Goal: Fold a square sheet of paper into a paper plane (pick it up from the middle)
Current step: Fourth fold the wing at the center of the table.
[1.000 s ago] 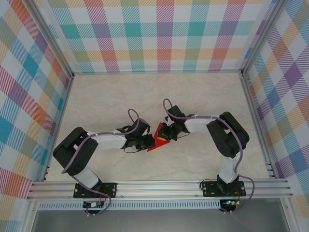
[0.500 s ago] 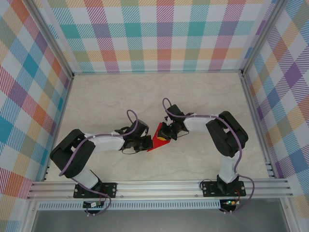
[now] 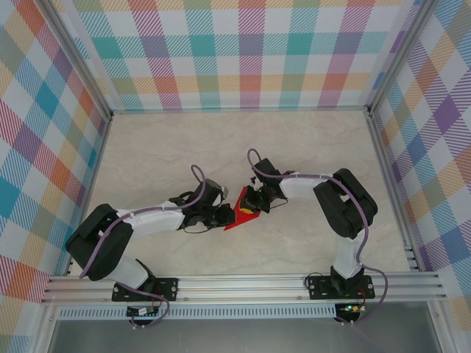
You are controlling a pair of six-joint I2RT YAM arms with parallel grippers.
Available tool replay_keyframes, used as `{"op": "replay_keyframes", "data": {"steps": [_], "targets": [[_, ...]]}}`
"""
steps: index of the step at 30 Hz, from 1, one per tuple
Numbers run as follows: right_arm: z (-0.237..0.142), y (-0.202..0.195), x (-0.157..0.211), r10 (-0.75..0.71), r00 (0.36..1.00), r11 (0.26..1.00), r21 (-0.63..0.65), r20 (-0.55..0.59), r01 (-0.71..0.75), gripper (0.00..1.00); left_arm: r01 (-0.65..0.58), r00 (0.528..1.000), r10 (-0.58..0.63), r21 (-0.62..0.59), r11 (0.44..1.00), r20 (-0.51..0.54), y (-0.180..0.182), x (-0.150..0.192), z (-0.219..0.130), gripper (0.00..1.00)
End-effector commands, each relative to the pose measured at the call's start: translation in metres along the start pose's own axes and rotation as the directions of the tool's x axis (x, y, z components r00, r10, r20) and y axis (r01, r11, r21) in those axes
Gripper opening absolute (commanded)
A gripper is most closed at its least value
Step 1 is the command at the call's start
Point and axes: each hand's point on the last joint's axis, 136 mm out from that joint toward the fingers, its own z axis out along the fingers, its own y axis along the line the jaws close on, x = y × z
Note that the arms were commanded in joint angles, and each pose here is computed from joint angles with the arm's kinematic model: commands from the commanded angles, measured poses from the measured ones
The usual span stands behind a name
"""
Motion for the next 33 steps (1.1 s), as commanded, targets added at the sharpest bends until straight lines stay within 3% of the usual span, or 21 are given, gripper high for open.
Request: {"op": "replay_keyframes", "data": {"steps": [1, 11, 33], "targets": [[0.020, -0.086, 0.013, 0.127, 0.992, 0.951, 0.286, -0.003, -0.121, 0.09, 0.013, 0.998, -0.013, -0.006, 1.000, -0.054, 0.005, 0.012, 0.010, 0.12], [0.021, -0.090, 0.015, 0.133, 0.991, 0.946, 0.299, -0.007, -0.125, 0.09, 0.032, 0.998, -0.039, -0.130, 0.991, -0.056, 0.029, 0.015, 0.014, 0.12], [0.020, -0.104, 0.017, 0.149, 0.989, 0.920, 0.367, -0.008, -0.135, 0.09, 0.071, 0.995, -0.086, -0.218, 0.973, -0.059, 0.061, 0.027, 0.008, 0.11]]}}
